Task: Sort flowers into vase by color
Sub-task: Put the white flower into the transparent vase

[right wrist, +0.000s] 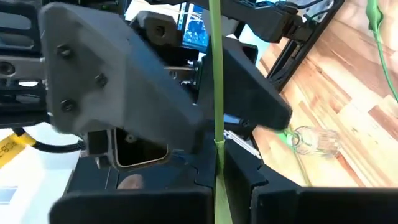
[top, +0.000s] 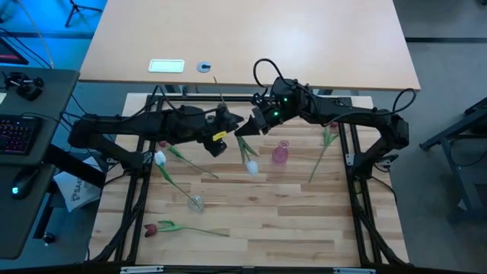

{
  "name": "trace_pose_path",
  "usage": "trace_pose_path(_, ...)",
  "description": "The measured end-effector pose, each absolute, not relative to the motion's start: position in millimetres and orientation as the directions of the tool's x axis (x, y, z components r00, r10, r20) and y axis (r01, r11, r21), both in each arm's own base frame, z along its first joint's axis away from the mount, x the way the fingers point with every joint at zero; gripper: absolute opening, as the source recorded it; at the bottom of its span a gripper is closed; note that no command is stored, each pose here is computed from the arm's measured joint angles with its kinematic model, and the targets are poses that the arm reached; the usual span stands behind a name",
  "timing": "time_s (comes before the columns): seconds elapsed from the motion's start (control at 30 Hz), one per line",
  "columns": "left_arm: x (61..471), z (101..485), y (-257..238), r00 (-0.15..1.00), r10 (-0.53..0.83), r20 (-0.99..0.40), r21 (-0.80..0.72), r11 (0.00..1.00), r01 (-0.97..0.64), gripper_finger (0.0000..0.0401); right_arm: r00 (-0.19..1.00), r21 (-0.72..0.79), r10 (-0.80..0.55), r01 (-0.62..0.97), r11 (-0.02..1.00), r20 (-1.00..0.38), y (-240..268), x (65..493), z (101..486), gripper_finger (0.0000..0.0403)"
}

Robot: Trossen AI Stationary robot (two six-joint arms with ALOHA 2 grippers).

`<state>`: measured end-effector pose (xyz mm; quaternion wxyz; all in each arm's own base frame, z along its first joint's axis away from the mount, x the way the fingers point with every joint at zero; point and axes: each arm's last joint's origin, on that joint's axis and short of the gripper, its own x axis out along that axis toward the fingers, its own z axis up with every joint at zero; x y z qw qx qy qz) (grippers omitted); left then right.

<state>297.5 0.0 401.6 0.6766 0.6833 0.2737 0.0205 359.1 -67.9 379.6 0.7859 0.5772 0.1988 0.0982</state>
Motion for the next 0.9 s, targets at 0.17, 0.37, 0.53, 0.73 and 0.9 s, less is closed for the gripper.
trace_pose_path(0.17, 290.2, 406.2, 1.2, 0.839, 0.430, -0.332, 0.941, 0.095, 0.324, 0.0102, 0.900, 0.945, 0.388, 0.072, 0.320, -0.200, -68.0, 358.9, 379.4, 0.0007)
trace_pose_path(0.37, 286.4, 407.3, -2.3, 0.860, 0.372, -0.349, 0.936, 0.109, 0.333, 0.0008, 0.898, 0.945, 0.394, 0.065, 0.322, -0.196, -67.5, 358.6, 380.1, 0.0007)
trace_pose_path(0.53, 285.9, 406.2, -2.5, 0.861, 0.355, -0.364, 0.931, 0.123, 0.343, 0.0009, 0.895, 0.944, 0.400, 0.062, 0.325, -0.197, -67.5, 358.2, 380.1, 0.0012)
trace_pose_path(0.73, 285.5, 405.1, -3.0, 0.860, 0.347, -0.375, 0.927, 0.147, 0.345, 0.0002, 0.897, 0.935, 0.404, 0.027, 0.353, -0.179, -68.1, 358.6, 382.0, 0.0064)
trace_pose_path(0.9, 283.3, 401.2, -2.8, 0.840, 0.350, -0.416, 0.908, 0.203, 0.365, 0.0001, 0.889, 0.913, 0.441, -0.076, 0.400, -0.119, -67.4, 359.7, 387.9, 0.0150)
